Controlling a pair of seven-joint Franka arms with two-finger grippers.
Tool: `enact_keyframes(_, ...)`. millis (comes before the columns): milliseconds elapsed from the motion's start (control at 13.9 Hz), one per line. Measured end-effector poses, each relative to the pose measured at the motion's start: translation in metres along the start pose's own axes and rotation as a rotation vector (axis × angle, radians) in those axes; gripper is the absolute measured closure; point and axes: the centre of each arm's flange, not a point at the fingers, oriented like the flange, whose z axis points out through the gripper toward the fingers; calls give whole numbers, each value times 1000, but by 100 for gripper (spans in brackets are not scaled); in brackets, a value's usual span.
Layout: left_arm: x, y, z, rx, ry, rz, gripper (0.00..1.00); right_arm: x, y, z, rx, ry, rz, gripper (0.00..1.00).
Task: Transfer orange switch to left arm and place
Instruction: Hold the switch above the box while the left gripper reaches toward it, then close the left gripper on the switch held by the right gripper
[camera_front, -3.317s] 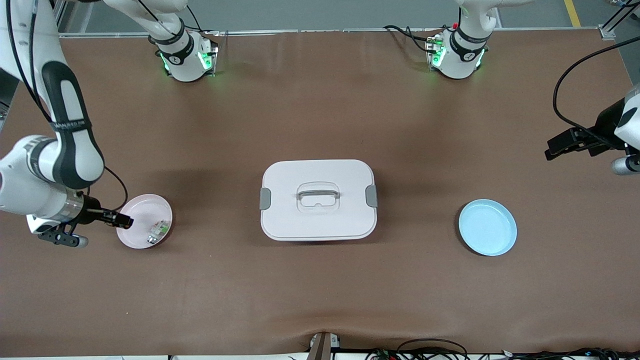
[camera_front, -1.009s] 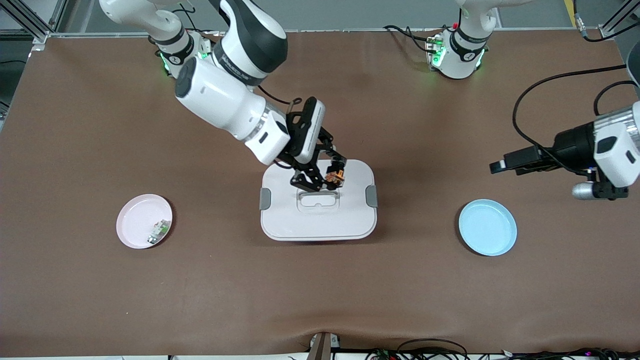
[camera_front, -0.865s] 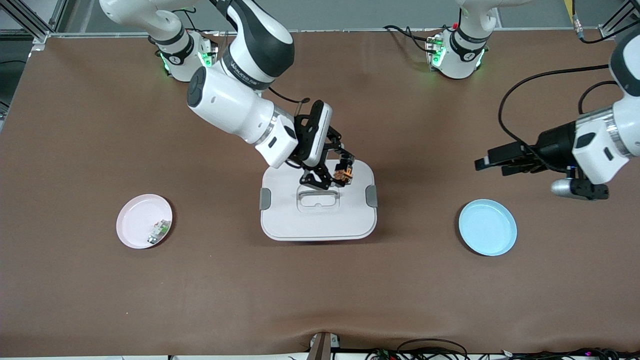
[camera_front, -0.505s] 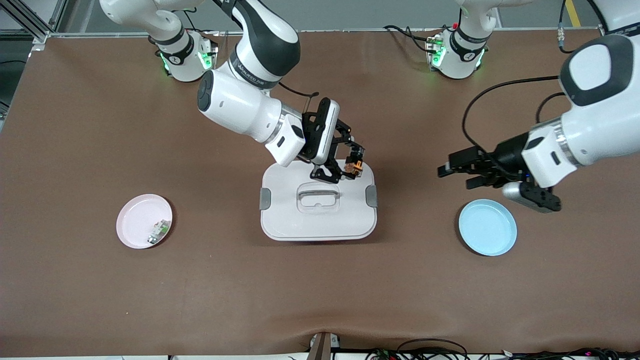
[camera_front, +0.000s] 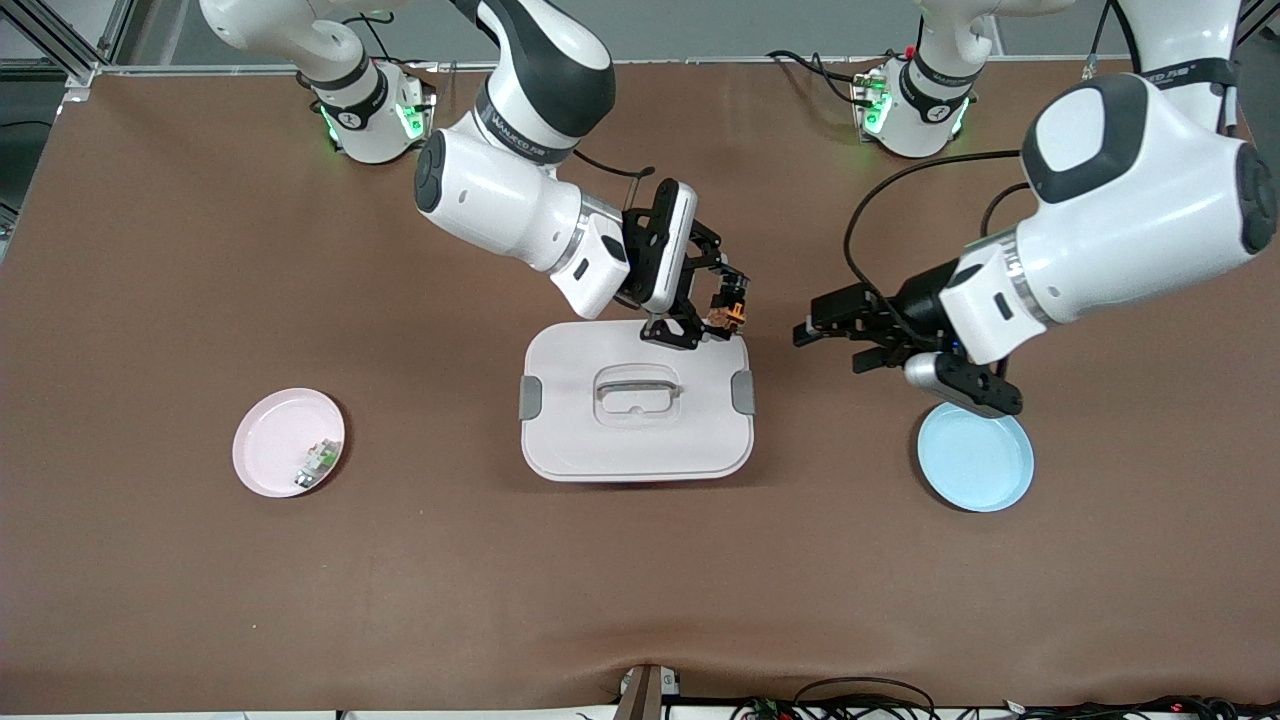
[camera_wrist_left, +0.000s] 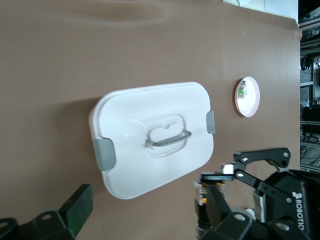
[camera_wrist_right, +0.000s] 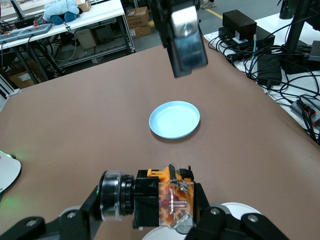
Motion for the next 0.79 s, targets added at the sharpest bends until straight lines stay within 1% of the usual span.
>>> enact_keyframes(361,-12,31,24,-3,-39,-9,0,-1,1,0,-2,-1,2,27)
enact_keyframes(721,-18,44,41,-3,-66,6,0,-1,2,0,-3,-1,2,27)
enact_keyframes(793,-18,44,44,-3,-72,3,2,-1,2,-1,-3,-1,3,27)
